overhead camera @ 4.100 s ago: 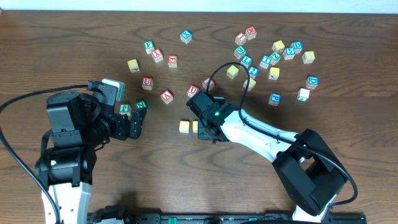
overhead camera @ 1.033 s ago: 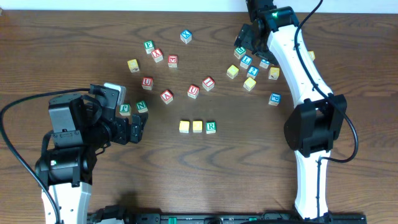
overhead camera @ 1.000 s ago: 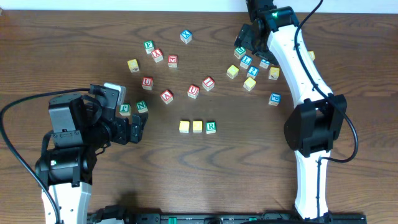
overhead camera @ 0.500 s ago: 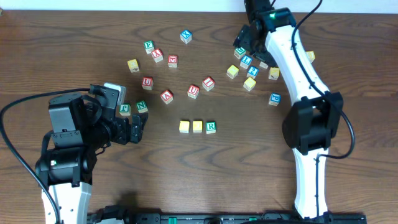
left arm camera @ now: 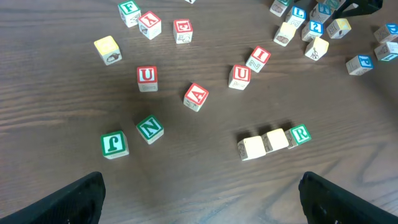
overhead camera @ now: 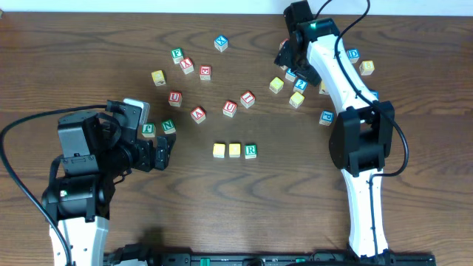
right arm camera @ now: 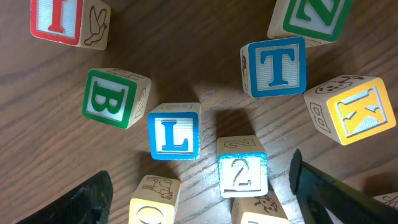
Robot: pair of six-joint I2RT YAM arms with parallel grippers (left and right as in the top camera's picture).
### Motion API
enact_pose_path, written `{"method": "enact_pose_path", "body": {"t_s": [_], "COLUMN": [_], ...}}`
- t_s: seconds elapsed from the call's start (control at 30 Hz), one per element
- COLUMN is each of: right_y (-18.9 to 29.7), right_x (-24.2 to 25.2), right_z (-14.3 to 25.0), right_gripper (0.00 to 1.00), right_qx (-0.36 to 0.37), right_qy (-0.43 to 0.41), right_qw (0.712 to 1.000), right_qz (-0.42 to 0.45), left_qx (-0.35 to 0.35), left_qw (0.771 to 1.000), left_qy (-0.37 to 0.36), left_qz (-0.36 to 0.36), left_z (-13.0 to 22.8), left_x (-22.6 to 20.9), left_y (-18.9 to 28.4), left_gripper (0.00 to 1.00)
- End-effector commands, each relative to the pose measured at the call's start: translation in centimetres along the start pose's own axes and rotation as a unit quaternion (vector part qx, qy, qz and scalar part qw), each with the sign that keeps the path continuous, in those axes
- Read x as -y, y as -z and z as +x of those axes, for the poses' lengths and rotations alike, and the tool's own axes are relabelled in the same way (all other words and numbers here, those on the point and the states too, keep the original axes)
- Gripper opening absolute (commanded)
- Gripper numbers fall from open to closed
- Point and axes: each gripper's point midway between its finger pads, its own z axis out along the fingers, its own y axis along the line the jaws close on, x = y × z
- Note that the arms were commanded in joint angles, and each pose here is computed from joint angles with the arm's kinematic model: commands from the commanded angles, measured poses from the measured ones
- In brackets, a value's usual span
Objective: Spell out CORL
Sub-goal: 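Position the right gripper over the blue-bordered L block at back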
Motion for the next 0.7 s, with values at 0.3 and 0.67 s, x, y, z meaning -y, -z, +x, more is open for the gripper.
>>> {"method": "enact_pose_path", "body": {"t_s": [0.3,0.67], "right_y": [-2.0,-2.0], "right_x": [-0.5,-1.8], "right_z": [0.5,-0.5], "right_gripper": [0.79,0.77], "right_qx": [-0.001,0.025], "right_qy": [0.0,-0.001], "right_qw": [1.0,1.0], "right_qz": [0.005,-0.014], "left_qx": [0.013,0.013], "left_qw": [1.0,1.0], "left_qy": [-0.013,-0.013], "left_qz": [0.003,0.003], "left_z": [-0.9,-0.9], "left_x": [0.2,0.2], "left_y": [0.5,0.5], "left_gripper": [0.98,0.98]}}
